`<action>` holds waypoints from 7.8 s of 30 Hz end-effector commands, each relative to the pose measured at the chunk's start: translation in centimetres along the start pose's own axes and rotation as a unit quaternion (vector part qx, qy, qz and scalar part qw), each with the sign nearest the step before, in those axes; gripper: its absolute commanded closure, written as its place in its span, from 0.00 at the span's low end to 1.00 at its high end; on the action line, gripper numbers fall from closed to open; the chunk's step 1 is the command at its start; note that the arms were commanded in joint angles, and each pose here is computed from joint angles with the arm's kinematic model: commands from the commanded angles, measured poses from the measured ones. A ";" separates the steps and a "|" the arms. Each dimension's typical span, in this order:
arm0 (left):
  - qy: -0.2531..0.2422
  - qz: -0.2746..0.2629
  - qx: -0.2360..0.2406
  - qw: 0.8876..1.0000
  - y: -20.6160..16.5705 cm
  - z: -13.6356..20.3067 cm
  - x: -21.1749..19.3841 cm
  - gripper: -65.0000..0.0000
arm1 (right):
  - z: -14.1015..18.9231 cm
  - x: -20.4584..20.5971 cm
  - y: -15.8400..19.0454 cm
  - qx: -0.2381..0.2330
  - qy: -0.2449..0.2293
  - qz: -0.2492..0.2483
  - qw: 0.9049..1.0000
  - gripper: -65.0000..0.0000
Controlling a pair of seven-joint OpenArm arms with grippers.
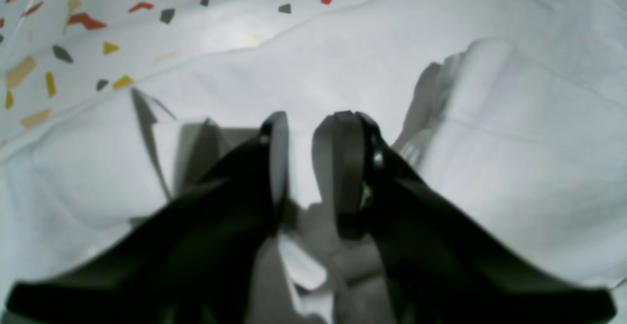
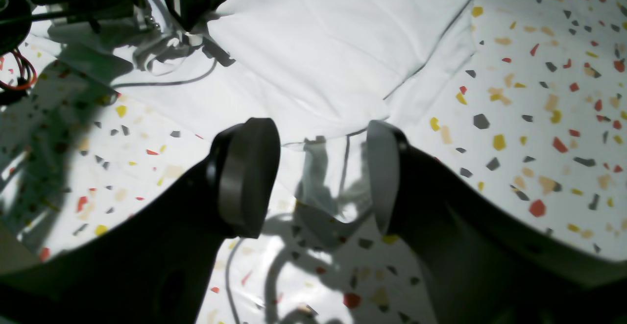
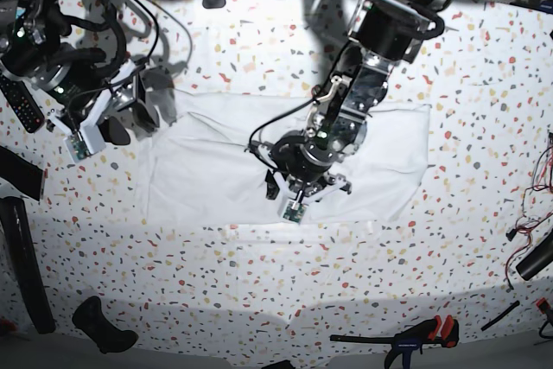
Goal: Fold the T-shirt properly
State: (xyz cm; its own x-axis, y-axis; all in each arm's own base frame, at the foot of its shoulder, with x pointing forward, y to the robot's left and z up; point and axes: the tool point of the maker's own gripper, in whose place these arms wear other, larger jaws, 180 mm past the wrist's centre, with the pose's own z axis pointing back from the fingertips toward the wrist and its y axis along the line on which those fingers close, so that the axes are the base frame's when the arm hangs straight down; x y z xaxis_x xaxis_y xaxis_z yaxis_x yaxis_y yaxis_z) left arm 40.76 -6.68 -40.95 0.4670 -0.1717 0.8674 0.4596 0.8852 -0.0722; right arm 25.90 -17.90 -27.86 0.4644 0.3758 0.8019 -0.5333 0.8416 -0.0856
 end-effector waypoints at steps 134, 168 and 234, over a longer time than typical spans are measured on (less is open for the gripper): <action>0.091 -0.199 0.411 0.885 23.3 23.9 6.3 0.50 | -17.4 19.8 18.1 0.343 -0.049 -0.070 0.935 1.00; 0.208 0.027 0.160 0.965 16.9 12.0 -10.3 0.50 | -16.0 22.0 20.0 0.392 -0.089 -0.082 0.912 1.00; 0.218 -0.167 0.438 0.856 35.5 29.1 1.2 0.50 | -14.8 23.3 32.9 0.483 -0.156 0.019 0.861 0.62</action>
State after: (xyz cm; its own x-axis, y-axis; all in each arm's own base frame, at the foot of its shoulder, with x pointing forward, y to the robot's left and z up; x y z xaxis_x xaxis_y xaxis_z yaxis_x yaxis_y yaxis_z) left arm 34.87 36.34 -30.18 0.7713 -0.4322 0.4673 -0.0001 0.7340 0.6792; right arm 29.25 23.65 -23.68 0.3487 0.2076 0.9140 -0.9371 0.0919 0.3367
